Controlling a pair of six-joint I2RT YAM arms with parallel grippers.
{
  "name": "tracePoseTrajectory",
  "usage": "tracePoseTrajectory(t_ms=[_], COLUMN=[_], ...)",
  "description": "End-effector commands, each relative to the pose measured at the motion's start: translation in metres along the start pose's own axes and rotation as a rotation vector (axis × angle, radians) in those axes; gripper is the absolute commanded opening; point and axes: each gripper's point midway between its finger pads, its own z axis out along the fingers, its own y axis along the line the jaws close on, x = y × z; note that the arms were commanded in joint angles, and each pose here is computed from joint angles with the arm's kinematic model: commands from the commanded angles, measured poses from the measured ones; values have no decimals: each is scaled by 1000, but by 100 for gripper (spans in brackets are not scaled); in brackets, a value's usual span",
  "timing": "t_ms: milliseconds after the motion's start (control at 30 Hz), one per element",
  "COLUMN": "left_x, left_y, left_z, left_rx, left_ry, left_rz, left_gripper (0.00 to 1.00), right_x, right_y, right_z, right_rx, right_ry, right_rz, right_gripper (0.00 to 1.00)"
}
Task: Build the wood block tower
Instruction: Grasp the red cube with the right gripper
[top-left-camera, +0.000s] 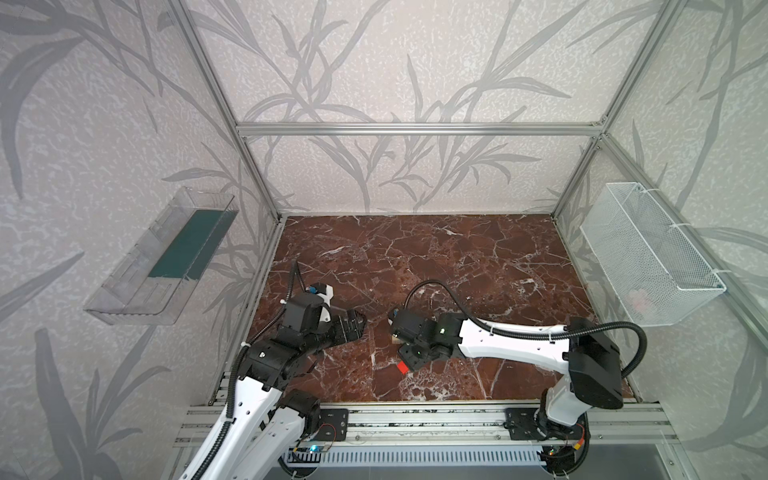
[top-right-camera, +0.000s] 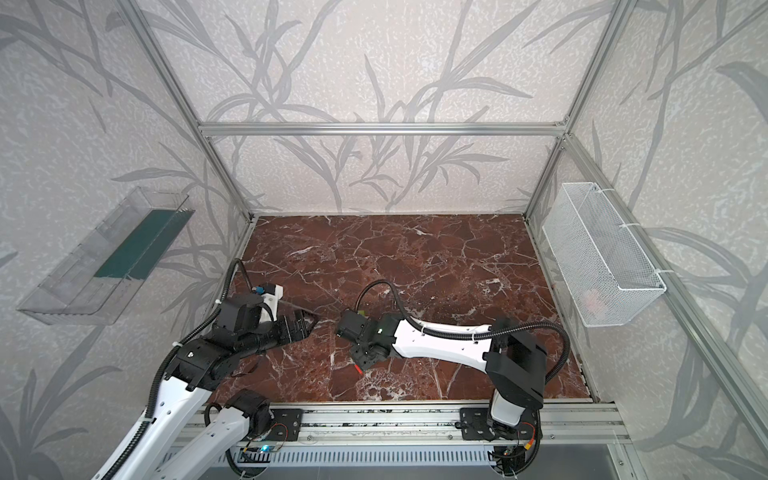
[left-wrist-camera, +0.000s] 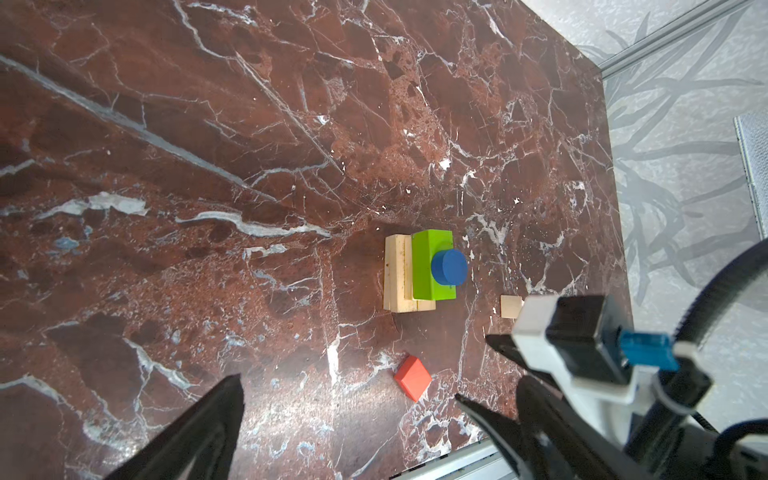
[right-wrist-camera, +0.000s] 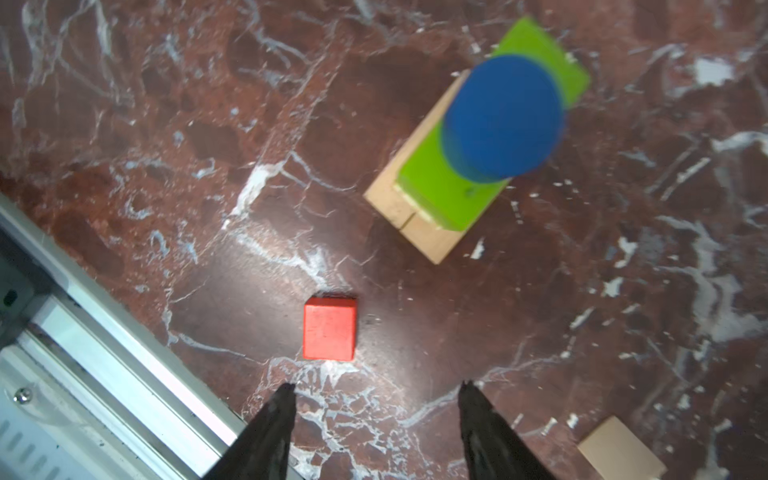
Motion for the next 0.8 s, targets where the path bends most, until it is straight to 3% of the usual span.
tracePoseTrajectory(t_ms=[0,500,767], left_x=[2,-3,-5], left_y=[5,12,13], left_z=[-5,-11,-12], left_rx=[-14,-40,-49], left_ry=[-16,-70,-80], left_rz=[-54,-93,-89], left_gripper=[100,100,100], right_x=[-8,20,20], right_y=[16,11,10], right_z=[7,51,60], right_rx=[-19,85,111], right_ry=[-83,-72,-54], right_rz=[-30,20,56], right_gripper=[63,64,58])
